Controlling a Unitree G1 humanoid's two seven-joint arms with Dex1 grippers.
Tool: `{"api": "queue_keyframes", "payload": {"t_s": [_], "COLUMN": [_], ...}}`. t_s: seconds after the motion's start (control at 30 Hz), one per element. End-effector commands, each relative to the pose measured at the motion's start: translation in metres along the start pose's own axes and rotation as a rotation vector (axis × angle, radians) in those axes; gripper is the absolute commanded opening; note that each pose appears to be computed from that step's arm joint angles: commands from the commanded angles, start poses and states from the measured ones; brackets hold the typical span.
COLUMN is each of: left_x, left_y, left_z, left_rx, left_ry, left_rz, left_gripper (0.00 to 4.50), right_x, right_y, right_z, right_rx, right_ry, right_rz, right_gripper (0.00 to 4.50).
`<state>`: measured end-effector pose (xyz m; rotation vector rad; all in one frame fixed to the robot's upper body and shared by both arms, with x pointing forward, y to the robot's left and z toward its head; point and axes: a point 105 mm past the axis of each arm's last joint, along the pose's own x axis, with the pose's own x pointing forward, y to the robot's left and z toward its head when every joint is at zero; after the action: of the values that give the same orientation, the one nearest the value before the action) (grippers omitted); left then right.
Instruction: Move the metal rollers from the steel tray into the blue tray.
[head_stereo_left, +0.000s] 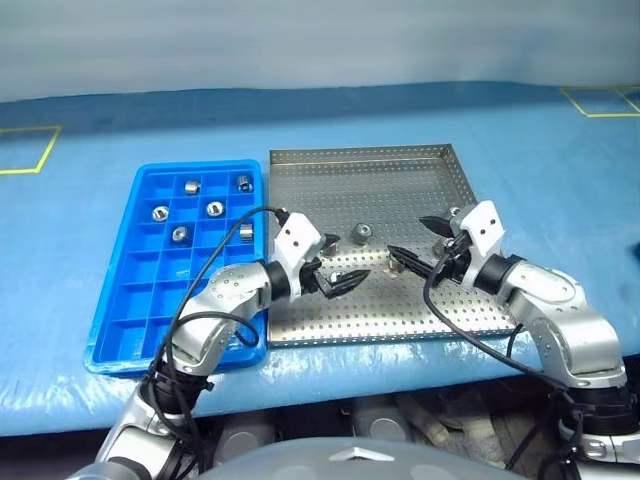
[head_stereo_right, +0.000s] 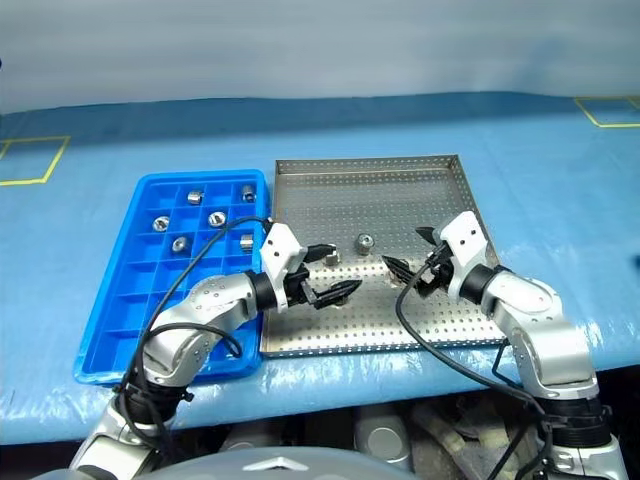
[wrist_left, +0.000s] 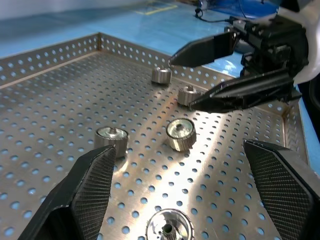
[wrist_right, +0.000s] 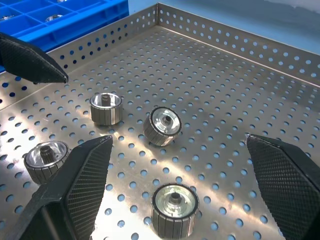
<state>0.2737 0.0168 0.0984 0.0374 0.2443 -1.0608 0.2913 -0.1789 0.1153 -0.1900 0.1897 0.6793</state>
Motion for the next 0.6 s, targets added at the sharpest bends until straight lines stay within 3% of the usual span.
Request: {"api": "queue_keyframes", "payload": {"t_s": [0.03,0.6], "left_x": [0.003,0.01], "left_y": [-0.002,0.01], "left_z": [-0.006,-0.038], "left_rx": [-0.005,0.013], "left_ry": [0.03,0.187], "left_rz": [-0.001,0.073], "left_gripper": [4.44,4.44], "right_x": [-0.006,-0.003], "right_y": [-0.003,-0.006], "right_z": [0.02,0.023], "right_rx": [-0.057,-0.064], "right_ry": [-0.061,-0.079], "right_rz": [-0.022,-0.037], "right_gripper": [4.49,4.49]}}
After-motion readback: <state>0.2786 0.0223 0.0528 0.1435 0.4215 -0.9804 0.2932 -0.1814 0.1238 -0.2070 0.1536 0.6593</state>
